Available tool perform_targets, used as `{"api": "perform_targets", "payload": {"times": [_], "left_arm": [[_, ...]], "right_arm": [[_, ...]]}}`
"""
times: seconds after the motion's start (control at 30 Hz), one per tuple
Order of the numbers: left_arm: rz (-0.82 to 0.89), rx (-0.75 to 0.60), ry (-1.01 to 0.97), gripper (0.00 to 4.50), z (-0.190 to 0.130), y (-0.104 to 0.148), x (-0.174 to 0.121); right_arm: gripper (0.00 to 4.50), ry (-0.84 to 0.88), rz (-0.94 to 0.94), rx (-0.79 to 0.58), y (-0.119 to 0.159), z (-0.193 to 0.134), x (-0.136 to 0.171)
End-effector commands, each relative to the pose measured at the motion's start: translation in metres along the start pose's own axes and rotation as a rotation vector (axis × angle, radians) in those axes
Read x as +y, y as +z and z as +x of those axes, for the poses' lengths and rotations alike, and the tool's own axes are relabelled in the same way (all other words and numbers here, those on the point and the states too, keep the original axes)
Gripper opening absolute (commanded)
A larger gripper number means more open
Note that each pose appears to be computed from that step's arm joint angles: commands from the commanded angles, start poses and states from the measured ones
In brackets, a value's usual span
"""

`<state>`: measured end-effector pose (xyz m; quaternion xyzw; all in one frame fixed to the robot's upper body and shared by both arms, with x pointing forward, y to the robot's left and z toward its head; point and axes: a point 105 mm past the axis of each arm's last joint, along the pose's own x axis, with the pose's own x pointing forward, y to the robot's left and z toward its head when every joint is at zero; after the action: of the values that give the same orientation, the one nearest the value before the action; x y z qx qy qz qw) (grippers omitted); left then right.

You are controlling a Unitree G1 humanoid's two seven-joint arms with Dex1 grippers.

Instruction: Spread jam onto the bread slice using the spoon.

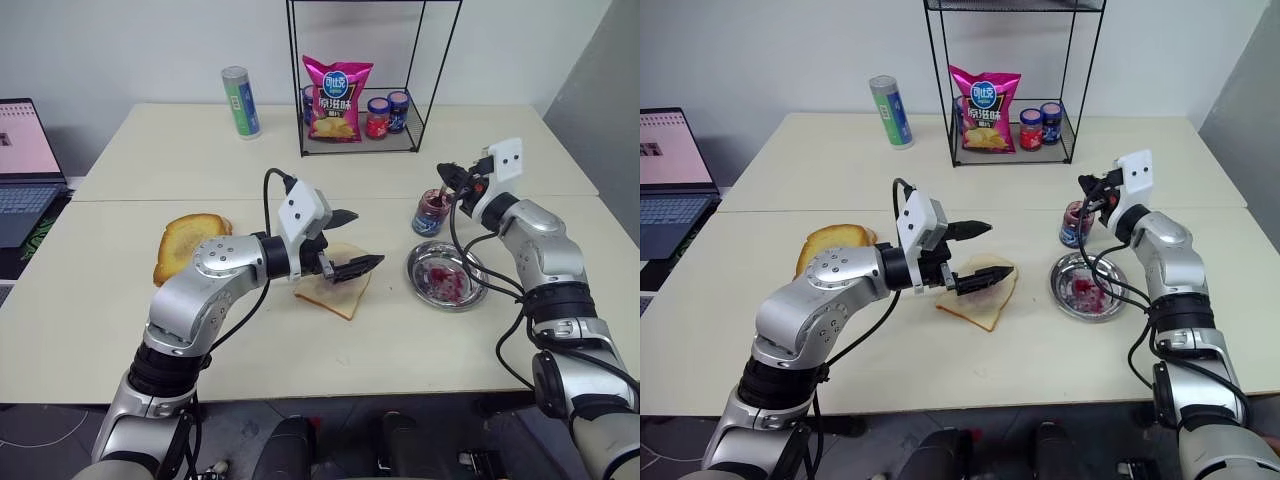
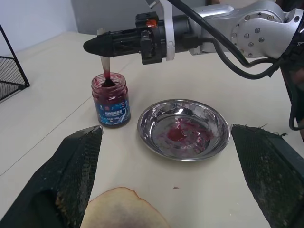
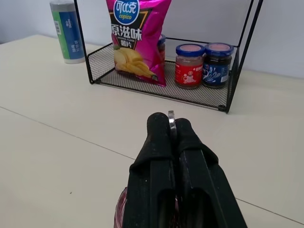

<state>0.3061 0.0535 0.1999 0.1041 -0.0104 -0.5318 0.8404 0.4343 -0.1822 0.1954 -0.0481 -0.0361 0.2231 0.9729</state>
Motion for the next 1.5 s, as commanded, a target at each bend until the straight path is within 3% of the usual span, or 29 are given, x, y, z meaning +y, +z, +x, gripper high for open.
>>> {"api": "perform_targets", "payload": {"times": [0.03, 0.3, 0.57, 0.93, 1.5], "left_arm": [[0.044, -0.036, 0.012, 4.5, -0.006, 0.014, -0.001], [0.048, -0.032, 0.014, 4.5, -0.005, 0.014, 0.0], [0.051, -0.037, 0.017, 4.5, -0.004, 0.014, 0.002], [0.051, -0.036, 0.019, 4.5, -0.003, 0.013, 0.003], [0.056, -0.036, 0.013, 4.5, -0.002, 0.012, 0.004]], "right_arm": [[0.05, -0.01, 0.009, -0.038, 0.013, 0.002, -0.002], [0.05, -0.034, 0.11, -0.035, 0.011, 0.001, -0.004], [0.05, -0.083, 0.439, -0.048, 0.016, -0.001, -0.015], [0.05, -0.119, 0.627, -0.079, 0.027, -0.003, -0.024], [0.05, -0.218, 0.682, -0.091, 0.025, -0.01, -0.043]]}}
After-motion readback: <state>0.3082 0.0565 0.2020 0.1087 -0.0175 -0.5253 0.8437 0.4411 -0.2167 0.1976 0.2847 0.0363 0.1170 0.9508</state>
